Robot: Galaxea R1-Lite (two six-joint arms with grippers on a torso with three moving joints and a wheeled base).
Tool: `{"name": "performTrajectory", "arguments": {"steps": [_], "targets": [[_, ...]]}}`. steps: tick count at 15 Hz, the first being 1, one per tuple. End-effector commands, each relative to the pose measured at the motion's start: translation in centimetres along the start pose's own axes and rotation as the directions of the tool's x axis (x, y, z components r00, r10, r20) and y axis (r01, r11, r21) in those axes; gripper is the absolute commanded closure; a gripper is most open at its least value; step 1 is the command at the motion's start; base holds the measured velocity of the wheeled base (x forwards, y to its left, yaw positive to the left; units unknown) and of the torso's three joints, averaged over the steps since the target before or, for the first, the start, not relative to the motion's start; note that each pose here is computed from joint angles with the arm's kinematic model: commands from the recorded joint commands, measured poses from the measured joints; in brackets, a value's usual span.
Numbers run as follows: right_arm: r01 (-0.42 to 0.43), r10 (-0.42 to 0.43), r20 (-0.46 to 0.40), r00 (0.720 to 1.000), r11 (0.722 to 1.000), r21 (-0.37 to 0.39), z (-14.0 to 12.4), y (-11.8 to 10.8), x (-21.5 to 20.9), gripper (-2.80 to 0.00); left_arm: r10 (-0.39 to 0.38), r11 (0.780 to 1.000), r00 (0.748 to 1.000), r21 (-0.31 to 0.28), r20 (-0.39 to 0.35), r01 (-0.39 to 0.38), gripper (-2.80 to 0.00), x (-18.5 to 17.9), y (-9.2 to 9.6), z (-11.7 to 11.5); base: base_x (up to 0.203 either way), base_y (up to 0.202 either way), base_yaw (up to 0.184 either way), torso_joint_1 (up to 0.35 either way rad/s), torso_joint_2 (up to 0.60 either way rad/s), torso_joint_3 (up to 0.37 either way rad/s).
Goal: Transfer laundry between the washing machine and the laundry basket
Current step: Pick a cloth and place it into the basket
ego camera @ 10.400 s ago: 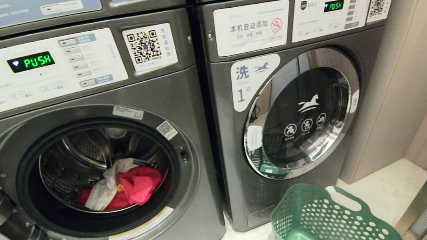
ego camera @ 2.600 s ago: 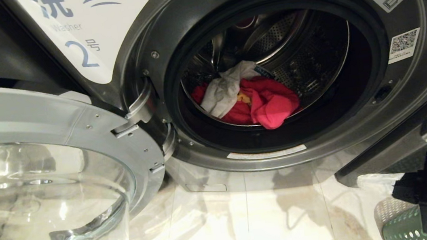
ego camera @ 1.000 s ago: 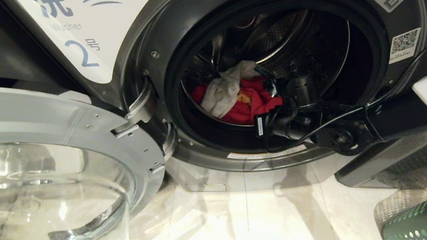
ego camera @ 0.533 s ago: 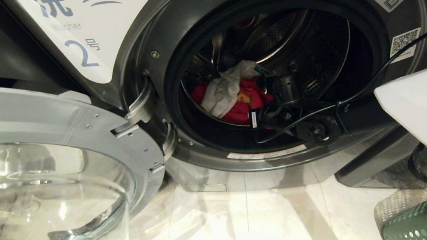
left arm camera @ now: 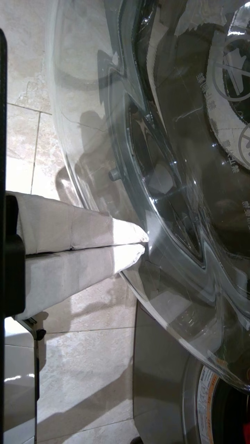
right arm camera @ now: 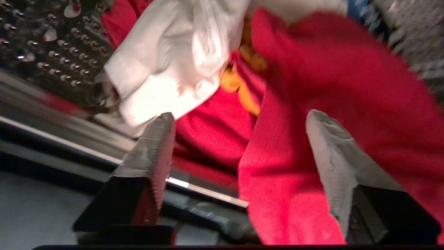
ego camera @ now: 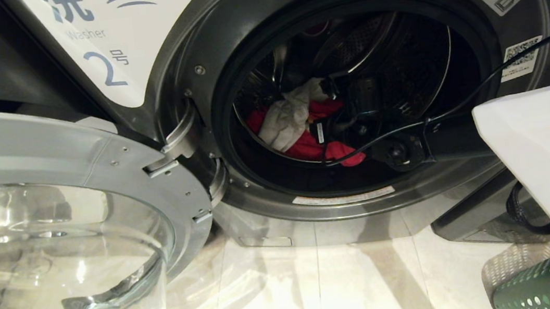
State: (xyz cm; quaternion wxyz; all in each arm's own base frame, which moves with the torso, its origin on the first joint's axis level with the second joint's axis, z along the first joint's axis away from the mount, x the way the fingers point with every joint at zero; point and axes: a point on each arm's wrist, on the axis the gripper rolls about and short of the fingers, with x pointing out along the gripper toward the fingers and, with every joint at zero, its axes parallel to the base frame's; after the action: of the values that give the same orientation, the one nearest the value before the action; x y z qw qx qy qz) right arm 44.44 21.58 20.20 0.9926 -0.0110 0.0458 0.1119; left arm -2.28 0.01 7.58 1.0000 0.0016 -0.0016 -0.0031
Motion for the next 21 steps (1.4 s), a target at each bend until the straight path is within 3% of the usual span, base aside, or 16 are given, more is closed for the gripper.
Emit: {"name": "performTrajectory", "arguments": {"steps": [1, 5, 7, 15, 16, 21], "targets": [[0.024, -0.024, 0.007, 1.0, 0.999, -0.04, -0.1, 0.0, 0.3, -2.8, 0.001, 1.0, 1.0, 0.0, -0.002, -0.001, 0.0, 0.0, 0.0, 0.0, 0.0, 0.0, 0.0, 0.0, 0.0, 0.0], [0.165, -0.167, -0.016, 0.986, 0.98, -0.11, -1.3, -0.2, 0.9, -2.8, 0.0, 1.0, 1.0, 0.0, -0.002, 0.0, 0.0, 0.0, 0.0, 0.0, 0.0, 0.0, 0.0, 0.0, 0.0, 0.0], [0.234, -0.244, -0.034, 0.969, 0.955, -0.18, -2.0, -0.8, 1.0, -2.8, 0.0, 1.0, 1.0, 0.0, -0.002, 0.0, 0.0, 0.0, 0.0, 0.0, 0.0, 0.0, 0.0, 0.0, 0.0, 0.0], [0.231, -0.259, -0.111, 0.959, 0.948, -0.219, -6.6, -0.9, 3.2, -2.8, 0.0, 1.0, 1.0, 0.0, -0.002, 0.0, 0.0, 0.0, 0.0, 0.0, 0.0, 0.0, 0.0, 0.0, 0.0, 0.0], [0.231, -0.26, -0.113, 0.959, 0.948, -0.221, -6.9, -0.8, 3.4, 0.0, 0.0, 1.0, 1.0, 0.0, -0.001, 0.0, 0.0, 0.0, 0.0, 0.0, 0.0, 0.0, 0.0, 0.0, 0.0, 0.0], [0.237, -0.262, -0.1, 0.96, 0.948, -0.212, -6.7, -0.8, 3.6, 0.0, 0.001, 1.0, 1.0, 0.0, -0.002, -0.001, 0.0, 0.0, 0.0, 0.0, 0.0, 0.0, 0.0, 0.0, 0.0, 0.0]]}}
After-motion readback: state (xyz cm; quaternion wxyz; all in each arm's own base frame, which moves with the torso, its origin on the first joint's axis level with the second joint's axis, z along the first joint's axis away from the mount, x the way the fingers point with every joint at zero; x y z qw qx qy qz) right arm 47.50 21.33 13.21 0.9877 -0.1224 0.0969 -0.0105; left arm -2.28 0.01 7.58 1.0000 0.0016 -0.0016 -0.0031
